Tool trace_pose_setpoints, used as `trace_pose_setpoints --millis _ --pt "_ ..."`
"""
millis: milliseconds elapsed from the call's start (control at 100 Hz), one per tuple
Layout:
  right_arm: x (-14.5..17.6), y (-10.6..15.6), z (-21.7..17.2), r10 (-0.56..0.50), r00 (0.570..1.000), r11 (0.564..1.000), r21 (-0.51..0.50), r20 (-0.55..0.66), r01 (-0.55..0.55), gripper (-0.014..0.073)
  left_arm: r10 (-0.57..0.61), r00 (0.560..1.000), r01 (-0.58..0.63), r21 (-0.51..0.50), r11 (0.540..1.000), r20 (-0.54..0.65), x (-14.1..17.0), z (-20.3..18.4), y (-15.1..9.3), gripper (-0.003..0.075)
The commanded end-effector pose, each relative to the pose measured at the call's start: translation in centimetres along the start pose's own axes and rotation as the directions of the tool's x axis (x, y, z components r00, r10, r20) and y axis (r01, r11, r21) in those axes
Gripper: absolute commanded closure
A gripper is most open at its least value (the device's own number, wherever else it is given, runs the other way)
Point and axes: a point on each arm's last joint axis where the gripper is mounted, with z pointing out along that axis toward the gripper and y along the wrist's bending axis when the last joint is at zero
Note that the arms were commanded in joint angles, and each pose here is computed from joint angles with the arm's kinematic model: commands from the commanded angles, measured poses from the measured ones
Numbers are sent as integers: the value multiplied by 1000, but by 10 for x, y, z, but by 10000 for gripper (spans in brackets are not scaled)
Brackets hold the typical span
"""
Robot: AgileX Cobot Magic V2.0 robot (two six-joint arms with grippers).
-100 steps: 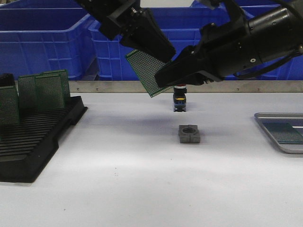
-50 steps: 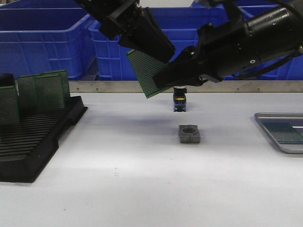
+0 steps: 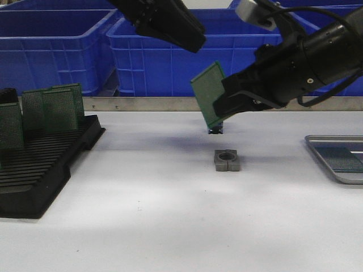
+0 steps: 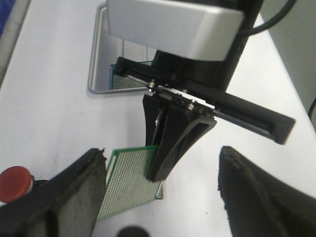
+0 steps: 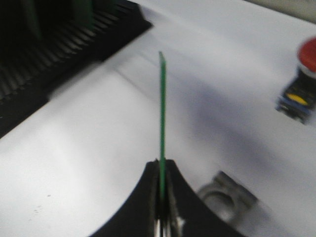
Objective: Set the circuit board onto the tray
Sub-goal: 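Open the left gripper and move the board toward the tray, then lower the board onto the tray and open the right gripper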
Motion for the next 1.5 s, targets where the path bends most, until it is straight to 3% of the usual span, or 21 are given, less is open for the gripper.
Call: trace_pose_setpoints --millis 0,210,580,780,870,990,1000,1070,1110,1220,1320,1410,1490 --pt "-11 -11 -14 132 989 989 61 62 -136 711 20 992 -11 -74 997 125 -36 -35 -4 258" --pt "6 -55 -36 391 914 892 200 107 -405 711 16 991 -4 -90 996 131 -33 -44 0 258" --pt "52 -108 -80 545 820 754 327 174 -570 711 16 991 -4 -85 996 131 -33 -44 -1 258" --pt "66 -118 -94 586 785 717 323 200 -618 697 16 991 -4 -85 996 131 -33 -44 -1 258" --pt "69 -120 -97 590 781 710 331 203 -622 571 16 991 -4 -85 996 131 -33 -44 -1 258" --pt "70 -122 -99 590 781 705 339 204 -622 235 16 991 -4 -85 996 131 -33 -44 -1 258" --pt "70 -122 -99 590 781 706 340 204 -622 176 16 991 -4 -85 996 131 -33 -44 -1 258" --pt "70 -120 -99 575 796 721 343 188 -602 51 16 991 -4 -85 996 131 -33 -44 -1 258" --pt "70 -119 -100 555 815 739 351 166 -575 22 14 991 -2 -89 996 131 -32 -46 0 258" --pt "68 -116 -105 479 872 789 385 102 -478 45 23 991 -10 -96 995 128 -32 -54 2 274" --pt "64 -111 -112 399 915 831 401 55 -386 113 -13 990 27 -99 995 138 -32 -66 4 358" --pt "55 -106 -121 353 933 844 407 67 -349 219 -105 983 122 -113 986 152 -31 -77 8 524" --pt "44 -98 -130 307 948 862 396 88 -316 395 -193 967 215 -130 968 164 -26 -89 12 722"
